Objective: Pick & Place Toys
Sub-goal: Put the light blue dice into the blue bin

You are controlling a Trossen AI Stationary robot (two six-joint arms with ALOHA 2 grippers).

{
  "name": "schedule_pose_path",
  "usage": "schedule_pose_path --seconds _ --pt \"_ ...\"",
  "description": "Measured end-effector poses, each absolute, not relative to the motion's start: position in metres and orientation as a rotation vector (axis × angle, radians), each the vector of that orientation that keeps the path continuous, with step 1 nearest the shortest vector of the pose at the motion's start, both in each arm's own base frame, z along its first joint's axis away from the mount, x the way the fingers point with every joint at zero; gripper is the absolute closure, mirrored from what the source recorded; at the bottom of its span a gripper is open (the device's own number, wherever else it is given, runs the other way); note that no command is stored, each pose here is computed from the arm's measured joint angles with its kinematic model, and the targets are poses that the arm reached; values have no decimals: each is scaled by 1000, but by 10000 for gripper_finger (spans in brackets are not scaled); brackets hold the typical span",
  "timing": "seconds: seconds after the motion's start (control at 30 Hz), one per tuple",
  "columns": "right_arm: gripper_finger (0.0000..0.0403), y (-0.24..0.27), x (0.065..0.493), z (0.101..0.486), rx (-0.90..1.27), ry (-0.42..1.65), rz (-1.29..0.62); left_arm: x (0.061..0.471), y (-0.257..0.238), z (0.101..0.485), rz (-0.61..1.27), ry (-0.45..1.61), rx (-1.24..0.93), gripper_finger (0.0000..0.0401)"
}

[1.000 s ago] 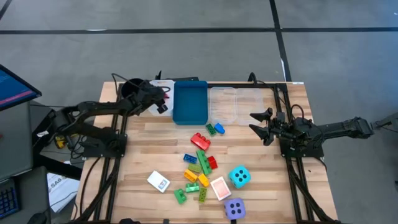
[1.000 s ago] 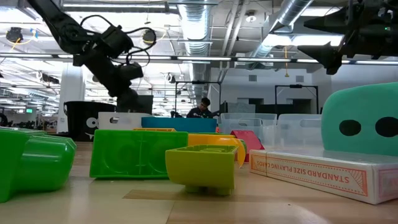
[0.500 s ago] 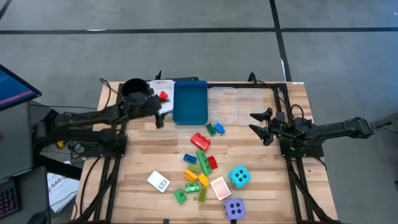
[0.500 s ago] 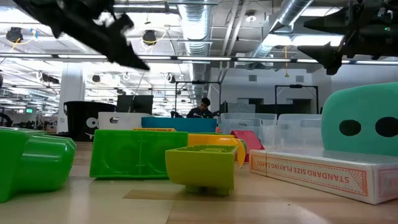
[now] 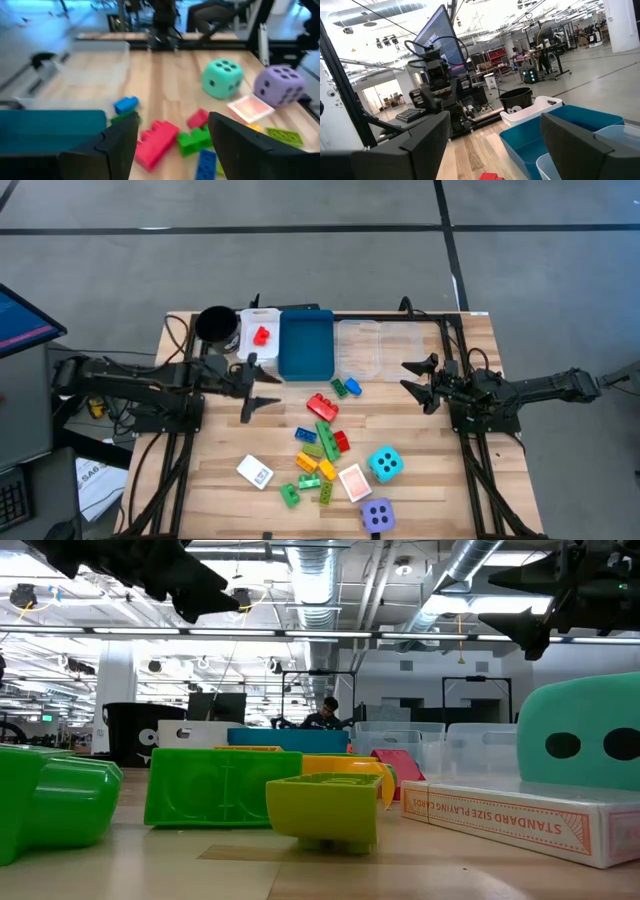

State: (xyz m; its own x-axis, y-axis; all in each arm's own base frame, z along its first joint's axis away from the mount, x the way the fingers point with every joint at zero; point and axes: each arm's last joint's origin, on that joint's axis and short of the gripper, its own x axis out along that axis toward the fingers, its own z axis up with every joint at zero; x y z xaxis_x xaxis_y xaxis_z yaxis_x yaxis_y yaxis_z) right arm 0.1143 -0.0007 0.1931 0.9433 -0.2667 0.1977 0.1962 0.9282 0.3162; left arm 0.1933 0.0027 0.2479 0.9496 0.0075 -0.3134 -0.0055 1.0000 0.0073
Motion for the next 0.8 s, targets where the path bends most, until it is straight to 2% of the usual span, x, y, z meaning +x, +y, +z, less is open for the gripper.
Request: schedule_pose_path --seconds 0.43,0.8 --pt "99 -1 114 193 298 -241 -239 239 -23 188 -99 553 24 170" --pt "99 -1 114 193 298 -242 -240 255 -27 143 -174 698 115 170"
